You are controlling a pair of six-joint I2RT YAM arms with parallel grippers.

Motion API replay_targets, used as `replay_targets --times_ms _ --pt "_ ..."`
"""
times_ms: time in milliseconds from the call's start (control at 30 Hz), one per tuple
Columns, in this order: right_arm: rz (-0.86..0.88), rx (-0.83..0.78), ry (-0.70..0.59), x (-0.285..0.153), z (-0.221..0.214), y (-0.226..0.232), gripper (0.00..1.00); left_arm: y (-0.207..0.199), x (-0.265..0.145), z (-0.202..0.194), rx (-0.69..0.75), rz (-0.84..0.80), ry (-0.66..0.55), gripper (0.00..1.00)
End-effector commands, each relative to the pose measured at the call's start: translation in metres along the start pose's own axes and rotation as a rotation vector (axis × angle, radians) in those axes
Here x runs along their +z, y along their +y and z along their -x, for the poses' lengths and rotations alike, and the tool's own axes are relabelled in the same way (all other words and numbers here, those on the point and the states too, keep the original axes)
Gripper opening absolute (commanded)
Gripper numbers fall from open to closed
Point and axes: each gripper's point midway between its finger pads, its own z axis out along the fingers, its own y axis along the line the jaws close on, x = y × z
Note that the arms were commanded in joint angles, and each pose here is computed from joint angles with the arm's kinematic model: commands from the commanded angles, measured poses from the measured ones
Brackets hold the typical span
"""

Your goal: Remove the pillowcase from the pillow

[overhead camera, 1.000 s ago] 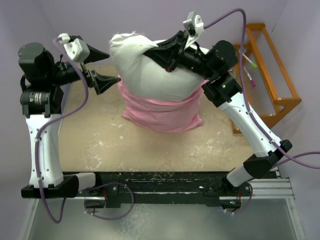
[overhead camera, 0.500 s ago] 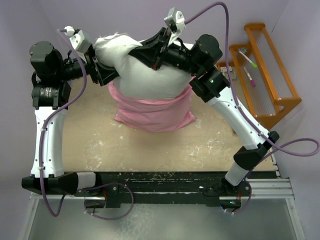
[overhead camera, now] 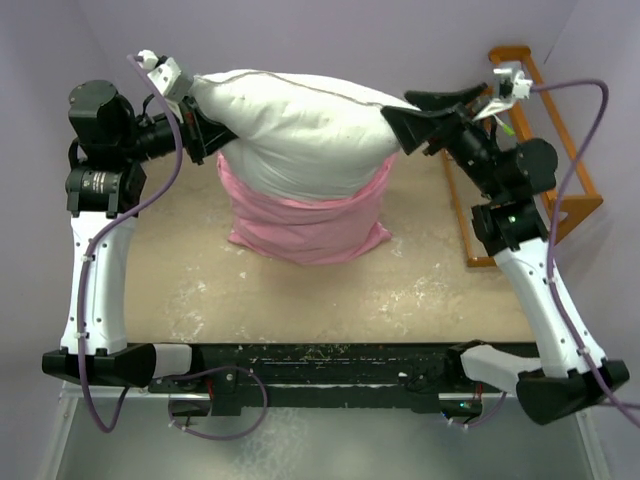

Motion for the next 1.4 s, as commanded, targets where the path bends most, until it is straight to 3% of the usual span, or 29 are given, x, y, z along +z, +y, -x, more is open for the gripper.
replay_targets --times_ms 0,300,633,900,1167,1267,1367 --pt "-0.123 0.076 -0.034 -0.038 -0.006 -0.028 0.75 0.020 -0.012 0.026 0.088 0.146 -0.038 0.00" --pt "-0.286 0.266 0.044 -0.091 -0.098 -0.087 0.73 0.016 -0.019 0.036 0.107 0.177 -0.048 0.00" --pt "-0.317 0.342 -0.016 -0.107 -0.107 -0.102 0.74 0.022 -0.023 0.031 0.124 0.220 -0.027 0.00" --pt "-0.269 0.440 -0.004 -0.077 -0.124 -0.123 0.73 0.004 -0.021 0.039 0.086 0.142 -0.047 0.00" --pt "-0.212 0.475 0.027 -0.029 -0.140 -0.114 0.72 -0.004 -0.022 0.048 0.068 0.119 -0.063 0.00" --pt "-0.220 0.500 0.037 -0.021 -0.155 -0.112 0.65 -0.005 -0.023 0.050 0.077 0.121 -0.064 0.00" --pt "-0.280 0.531 0.034 -0.027 -0.170 -0.123 0.44 -0.006 -0.024 0.052 0.084 0.125 -0.065 0.00"
